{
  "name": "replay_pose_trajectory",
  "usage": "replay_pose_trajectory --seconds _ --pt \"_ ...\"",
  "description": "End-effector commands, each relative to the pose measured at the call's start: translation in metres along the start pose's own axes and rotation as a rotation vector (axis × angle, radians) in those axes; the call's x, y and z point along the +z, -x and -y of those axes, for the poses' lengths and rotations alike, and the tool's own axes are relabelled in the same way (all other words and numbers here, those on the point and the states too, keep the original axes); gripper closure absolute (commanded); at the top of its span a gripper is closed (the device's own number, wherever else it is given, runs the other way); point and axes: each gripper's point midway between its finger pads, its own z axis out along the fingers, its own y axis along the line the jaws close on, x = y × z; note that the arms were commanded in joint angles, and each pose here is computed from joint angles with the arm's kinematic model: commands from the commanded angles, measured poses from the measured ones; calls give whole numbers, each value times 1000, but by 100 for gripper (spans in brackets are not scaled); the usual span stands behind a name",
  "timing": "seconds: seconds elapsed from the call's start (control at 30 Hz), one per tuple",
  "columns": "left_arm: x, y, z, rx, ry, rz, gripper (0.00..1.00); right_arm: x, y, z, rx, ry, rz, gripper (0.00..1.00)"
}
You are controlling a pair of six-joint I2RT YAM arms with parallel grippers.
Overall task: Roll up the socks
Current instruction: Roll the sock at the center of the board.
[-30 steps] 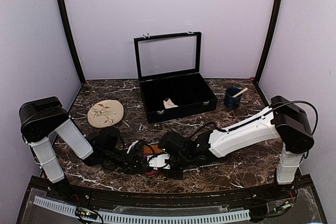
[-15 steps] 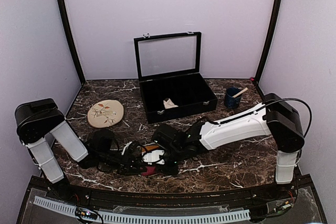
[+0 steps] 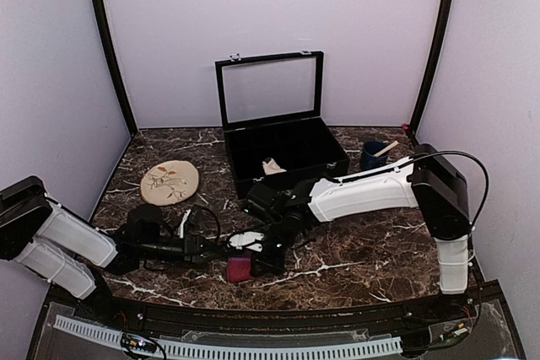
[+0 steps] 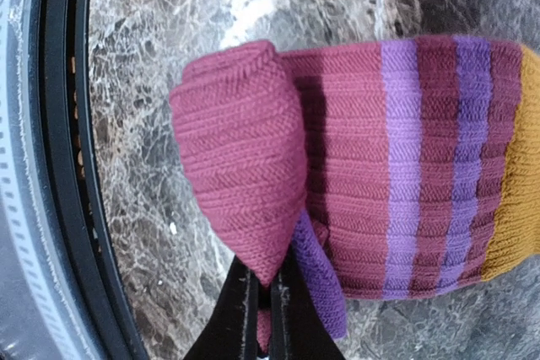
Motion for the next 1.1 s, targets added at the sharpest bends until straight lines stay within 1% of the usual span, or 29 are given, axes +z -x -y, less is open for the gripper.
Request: replay_pose_trajectory --seconds 0.0,0.27,0.4,0.5,0.63,0.8,1.07 --pt "-10 4 -7 89 46 59 67 -4 -10 -7 127 128 -63 100" --pt "-20 0 -3 202 89 82 68 -11 -4 -4 218 265 -76 100" --pt "-22 -4 7 294 103 91 69 -9 -5 -3 245 313 -96 100" --pt "-20 -14 14 366 107 74 69 -7 -4 -3 266 344 -98 100" --pt "-18 -25 19 421 108 42 69 -9 2 -2 284 376 -84 100" --pt "-10 -30 25 498 135 3 66 -9 4 -2 296 401 -82 100" --pt "16 -43 32 628 172 -125 63 -10 4 -6 311 430 -81 100"
